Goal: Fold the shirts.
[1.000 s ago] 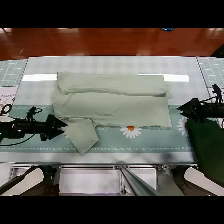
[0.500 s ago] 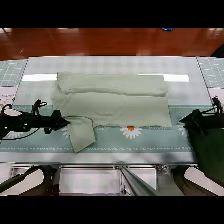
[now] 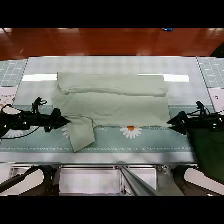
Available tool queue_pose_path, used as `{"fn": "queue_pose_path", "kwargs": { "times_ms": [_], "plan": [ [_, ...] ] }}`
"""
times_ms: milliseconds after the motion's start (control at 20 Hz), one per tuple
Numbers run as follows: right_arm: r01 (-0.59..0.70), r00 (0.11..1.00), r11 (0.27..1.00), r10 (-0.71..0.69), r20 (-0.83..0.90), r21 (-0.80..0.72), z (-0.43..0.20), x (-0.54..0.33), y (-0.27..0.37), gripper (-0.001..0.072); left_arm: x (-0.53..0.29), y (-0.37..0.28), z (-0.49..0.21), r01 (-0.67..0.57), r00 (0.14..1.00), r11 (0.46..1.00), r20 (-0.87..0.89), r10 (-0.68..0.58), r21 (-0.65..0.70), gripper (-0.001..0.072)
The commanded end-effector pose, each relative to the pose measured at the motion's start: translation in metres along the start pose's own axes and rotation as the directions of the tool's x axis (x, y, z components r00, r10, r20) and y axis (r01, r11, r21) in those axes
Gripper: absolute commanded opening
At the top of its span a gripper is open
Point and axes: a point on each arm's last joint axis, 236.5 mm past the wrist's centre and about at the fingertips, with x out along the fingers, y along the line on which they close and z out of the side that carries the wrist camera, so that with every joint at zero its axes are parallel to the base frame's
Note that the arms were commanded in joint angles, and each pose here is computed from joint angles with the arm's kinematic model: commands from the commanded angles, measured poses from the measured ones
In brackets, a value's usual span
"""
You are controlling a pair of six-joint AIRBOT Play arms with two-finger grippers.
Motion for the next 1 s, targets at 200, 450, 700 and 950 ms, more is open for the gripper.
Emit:
{"fn": "queue_pose_path", "kwargs": {
  "times_ms": [200,450,700,950],
  "plan": [
    [-0.122,0.992,0.985,0.124,0.014,-0.118,0.017,0.013,0.040,0.0023,-0.021,-0.016,0.029,0.018,0.997,0.998,0.068,-0.021,0.057,0.0016],
    [-0.130,0.984,0.964,0.154,0.091,-0.230,0.058,-0.028,0.082,0.0022,-0.063,-0.063,0.089,0.021,0.975,0.981,0.214,-0.062,0.191,0.0015],
    [-0.143,0.965,0.946,0.199,0.172,-0.293,0.115,-0.060,0.123,0.0022,-0.066,-0.102,0.153,0.028,0.967,0.968,0.238,-0.089,0.249,0.0015],
    [-0.133,0.966,0.926,0.201,0.165,-0.352,0.161,-0.035,0.164,0.0022,-0.035,-0.130,0.215,0.058,0.975,0.970,0.194,-0.106,0.238,0.0016]
  ]
}}
